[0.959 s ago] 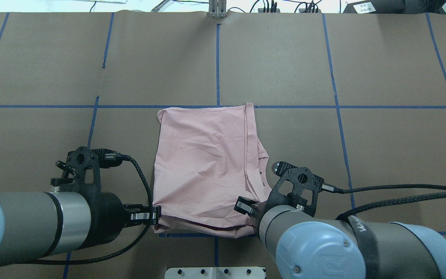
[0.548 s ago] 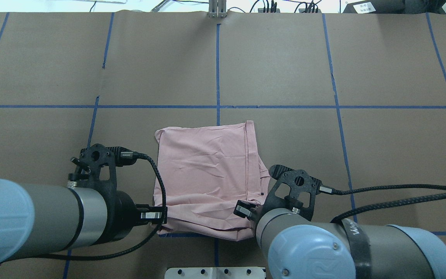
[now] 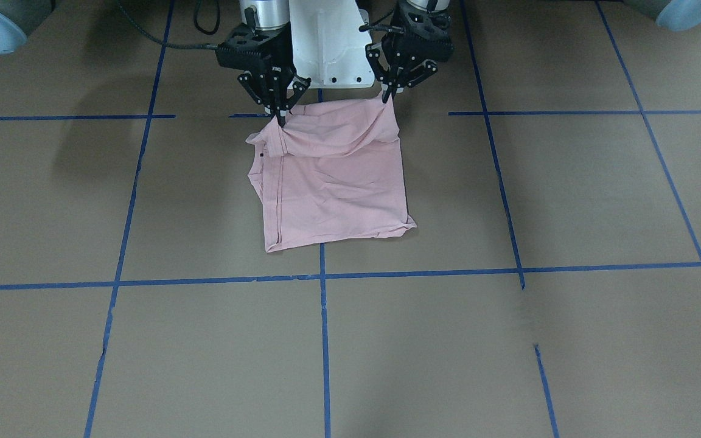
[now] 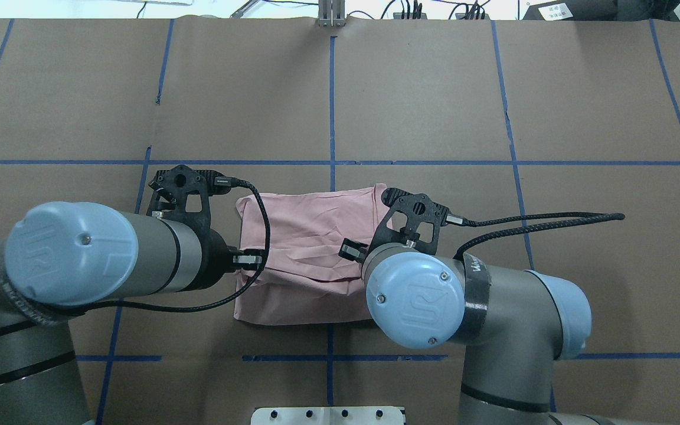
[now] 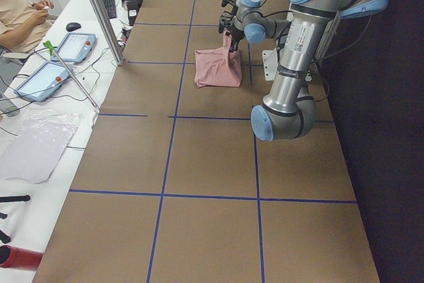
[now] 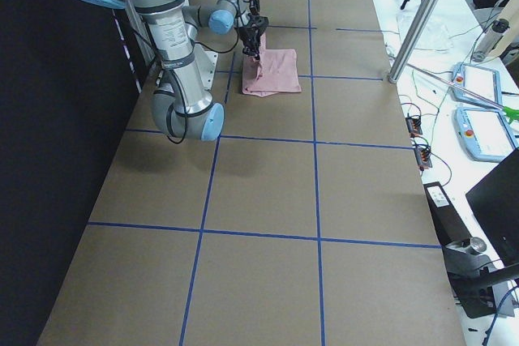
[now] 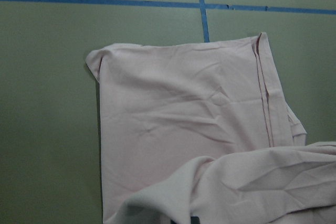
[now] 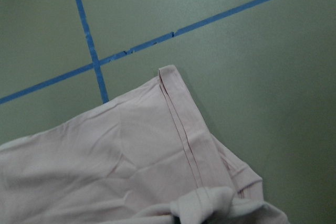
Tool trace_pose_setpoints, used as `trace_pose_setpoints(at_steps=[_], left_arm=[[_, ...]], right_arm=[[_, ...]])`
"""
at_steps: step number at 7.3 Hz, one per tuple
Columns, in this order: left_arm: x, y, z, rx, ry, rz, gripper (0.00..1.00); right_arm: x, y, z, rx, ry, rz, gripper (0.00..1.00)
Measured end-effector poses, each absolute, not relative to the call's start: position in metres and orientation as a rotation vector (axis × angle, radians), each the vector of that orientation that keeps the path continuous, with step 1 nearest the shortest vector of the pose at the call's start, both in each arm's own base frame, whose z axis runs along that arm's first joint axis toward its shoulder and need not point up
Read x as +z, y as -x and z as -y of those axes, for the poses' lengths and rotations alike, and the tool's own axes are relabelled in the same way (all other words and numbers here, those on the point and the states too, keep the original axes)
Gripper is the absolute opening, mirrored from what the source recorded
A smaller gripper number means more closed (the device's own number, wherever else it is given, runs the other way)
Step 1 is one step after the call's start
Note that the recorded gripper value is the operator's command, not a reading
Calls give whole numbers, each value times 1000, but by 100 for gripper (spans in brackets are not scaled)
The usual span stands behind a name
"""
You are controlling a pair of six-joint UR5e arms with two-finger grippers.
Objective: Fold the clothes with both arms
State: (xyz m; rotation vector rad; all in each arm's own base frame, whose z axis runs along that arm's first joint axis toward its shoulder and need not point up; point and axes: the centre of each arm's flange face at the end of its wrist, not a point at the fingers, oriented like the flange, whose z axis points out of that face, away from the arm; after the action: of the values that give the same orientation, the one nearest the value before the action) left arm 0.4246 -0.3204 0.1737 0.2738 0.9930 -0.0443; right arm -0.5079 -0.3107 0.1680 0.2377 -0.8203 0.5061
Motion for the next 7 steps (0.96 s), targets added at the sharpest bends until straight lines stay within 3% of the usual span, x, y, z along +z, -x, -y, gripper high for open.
trace_pose_setpoints(at_steps=[1, 2, 5, 7], left_arm=[[182, -434, 341, -64, -287, -978, 0], [191, -443, 370, -79, -311, -957, 99], [243, -453, 510, -69, -448, -880, 100], [256, -417, 555, 10, -472, -881, 100]], right_arm=[[175, 519, 334, 512, -253, 810, 0], [177, 534, 362, 509, -259, 787, 99], [200, 563, 512, 380, -289, 737, 100], [210, 528, 575, 283, -272, 754, 100]])
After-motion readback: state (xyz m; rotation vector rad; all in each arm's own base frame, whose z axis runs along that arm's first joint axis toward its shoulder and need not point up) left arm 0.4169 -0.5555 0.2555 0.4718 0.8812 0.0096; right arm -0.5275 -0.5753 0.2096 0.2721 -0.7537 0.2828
